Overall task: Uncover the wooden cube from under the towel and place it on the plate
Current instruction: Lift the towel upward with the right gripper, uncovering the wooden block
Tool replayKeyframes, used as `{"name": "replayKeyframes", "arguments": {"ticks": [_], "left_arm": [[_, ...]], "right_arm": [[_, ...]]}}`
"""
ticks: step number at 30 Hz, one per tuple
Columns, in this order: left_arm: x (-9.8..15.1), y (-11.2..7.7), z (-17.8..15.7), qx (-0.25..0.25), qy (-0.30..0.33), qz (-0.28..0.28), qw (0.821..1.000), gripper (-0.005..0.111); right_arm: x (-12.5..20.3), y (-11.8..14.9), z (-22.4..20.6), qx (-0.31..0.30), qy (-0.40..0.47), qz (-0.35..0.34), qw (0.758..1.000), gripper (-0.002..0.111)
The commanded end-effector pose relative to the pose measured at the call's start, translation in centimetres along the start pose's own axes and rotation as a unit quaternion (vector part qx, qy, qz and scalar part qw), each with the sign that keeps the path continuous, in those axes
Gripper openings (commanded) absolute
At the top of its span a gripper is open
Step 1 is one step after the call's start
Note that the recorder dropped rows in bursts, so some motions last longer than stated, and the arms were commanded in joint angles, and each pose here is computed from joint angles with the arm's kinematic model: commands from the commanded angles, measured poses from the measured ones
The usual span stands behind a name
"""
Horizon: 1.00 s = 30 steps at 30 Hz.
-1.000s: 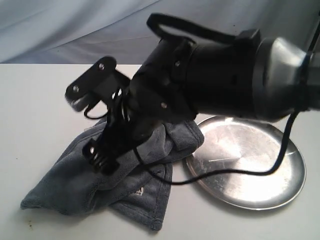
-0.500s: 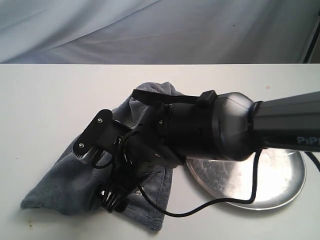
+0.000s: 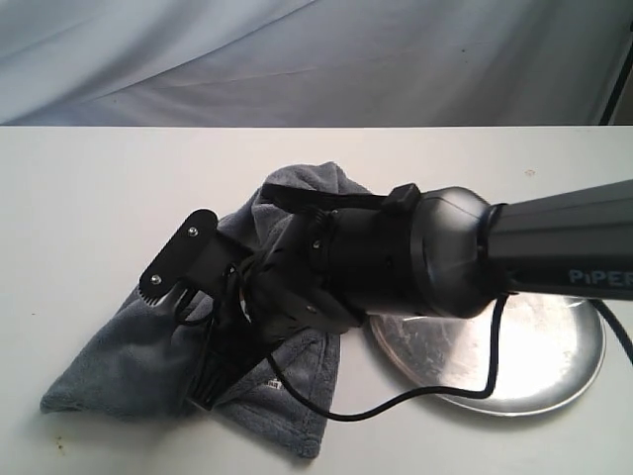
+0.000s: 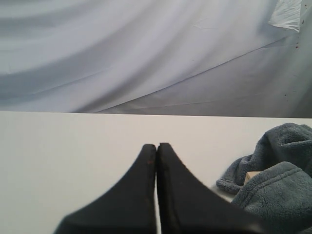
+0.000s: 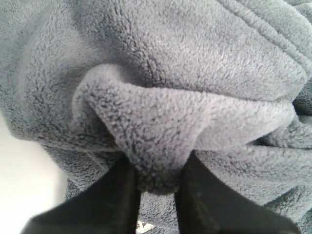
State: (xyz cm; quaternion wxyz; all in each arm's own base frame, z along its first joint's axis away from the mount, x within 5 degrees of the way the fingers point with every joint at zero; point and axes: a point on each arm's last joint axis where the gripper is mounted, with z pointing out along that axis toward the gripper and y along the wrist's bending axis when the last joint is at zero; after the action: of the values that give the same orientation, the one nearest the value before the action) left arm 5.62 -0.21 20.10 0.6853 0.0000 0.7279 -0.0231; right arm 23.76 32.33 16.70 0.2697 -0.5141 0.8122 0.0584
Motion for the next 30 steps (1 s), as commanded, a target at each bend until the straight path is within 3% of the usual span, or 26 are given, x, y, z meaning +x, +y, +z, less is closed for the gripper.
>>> {"name": "replayKeyframes", "arguments": {"ticks": [1, 9, 16, 30], "left_arm": [[0.1, 0.0, 0.0, 0.0, -0.001, -0.001, 1.0, 0.001], [0.1, 0.0, 0.0, 0.0, -0.001, 0.0, 1.0, 0.001], [0.1, 0.0, 0.0, 0.0, -0.001, -0.001, 1.0, 0.001], [0.1, 0.0, 0.0, 0.0, -0.001, -0.001, 1.0, 0.001]], "right_arm": [[-0.5, -0.3, -1.1, -0.001, -0.021, 0.019, 1.0, 0.0], [-3.0, -1.3, -8.1, 0.014, -0.128, 0.028, 0.991, 0.0], [-4.9, -5.0, -14.1, 0.063, -0.299, 0.034, 0.952, 0.0], [-2.9, -14.8, -15.5, 0.175, -0.393, 0.103, 0.897, 0.0]]}}
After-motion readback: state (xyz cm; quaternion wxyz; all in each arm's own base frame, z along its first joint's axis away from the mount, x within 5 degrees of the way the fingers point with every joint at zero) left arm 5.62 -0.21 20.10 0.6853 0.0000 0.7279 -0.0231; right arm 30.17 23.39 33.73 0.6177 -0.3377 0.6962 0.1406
